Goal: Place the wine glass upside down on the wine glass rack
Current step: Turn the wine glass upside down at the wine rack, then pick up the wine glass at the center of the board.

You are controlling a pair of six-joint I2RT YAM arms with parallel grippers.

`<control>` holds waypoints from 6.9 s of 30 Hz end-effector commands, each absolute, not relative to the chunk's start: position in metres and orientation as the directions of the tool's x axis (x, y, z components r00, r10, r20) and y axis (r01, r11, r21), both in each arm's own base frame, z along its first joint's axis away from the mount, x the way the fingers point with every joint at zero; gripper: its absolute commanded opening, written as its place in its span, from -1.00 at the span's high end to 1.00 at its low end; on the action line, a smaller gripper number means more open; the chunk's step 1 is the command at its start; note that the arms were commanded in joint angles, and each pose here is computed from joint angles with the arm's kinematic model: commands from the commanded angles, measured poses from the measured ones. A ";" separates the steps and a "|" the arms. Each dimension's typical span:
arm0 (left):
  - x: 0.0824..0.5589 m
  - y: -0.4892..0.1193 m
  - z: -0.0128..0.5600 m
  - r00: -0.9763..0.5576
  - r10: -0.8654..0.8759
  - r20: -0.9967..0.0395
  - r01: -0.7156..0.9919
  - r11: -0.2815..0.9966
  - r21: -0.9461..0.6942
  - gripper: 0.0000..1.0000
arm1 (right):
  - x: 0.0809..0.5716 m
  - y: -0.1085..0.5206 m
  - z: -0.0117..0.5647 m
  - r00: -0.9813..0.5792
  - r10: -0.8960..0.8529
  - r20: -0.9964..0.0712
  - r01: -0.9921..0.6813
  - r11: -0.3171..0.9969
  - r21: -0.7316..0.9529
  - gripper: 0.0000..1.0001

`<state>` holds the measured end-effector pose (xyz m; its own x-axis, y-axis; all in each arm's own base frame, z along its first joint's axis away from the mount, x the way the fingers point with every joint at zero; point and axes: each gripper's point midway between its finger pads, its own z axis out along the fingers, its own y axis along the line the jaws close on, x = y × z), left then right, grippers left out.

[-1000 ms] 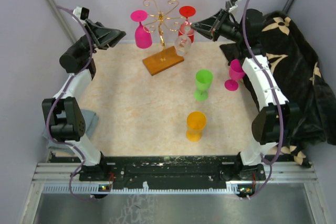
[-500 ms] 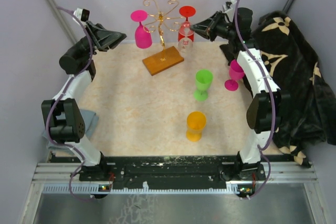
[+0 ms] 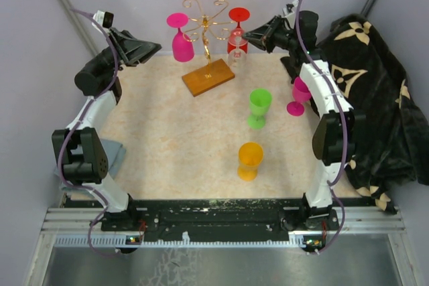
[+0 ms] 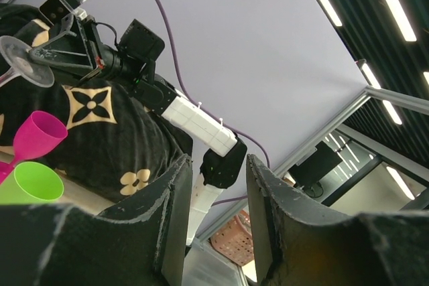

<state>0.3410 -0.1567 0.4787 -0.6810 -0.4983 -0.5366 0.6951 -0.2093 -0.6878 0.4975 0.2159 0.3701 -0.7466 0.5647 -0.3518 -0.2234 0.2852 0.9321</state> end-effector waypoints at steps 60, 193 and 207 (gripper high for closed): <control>0.324 -0.158 0.482 -0.626 -0.486 -0.610 0.752 -0.168 -0.637 0.14 | 0.509 0.287 0.439 -0.652 0.612 -0.448 -0.475 0.131 0.870 1.00; 0.350 -0.165 0.448 -0.634 -0.463 -0.620 0.718 -0.054 -0.694 0.13 | 0.427 0.135 0.388 -0.458 0.510 -0.728 -0.227 0.724 0.651 0.19; 0.358 -0.176 0.414 -0.651 -0.406 -0.642 0.682 0.060 -0.729 0.12 | 0.445 0.063 0.287 -0.640 0.264 -0.722 0.106 0.961 0.257 0.25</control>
<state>0.3626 -0.1728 0.4175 -0.6913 -0.4391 -0.5739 0.6440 -0.0140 -0.7649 0.4465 0.0893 0.3353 -0.5453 0.3520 -0.7607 0.0139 0.9112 0.4117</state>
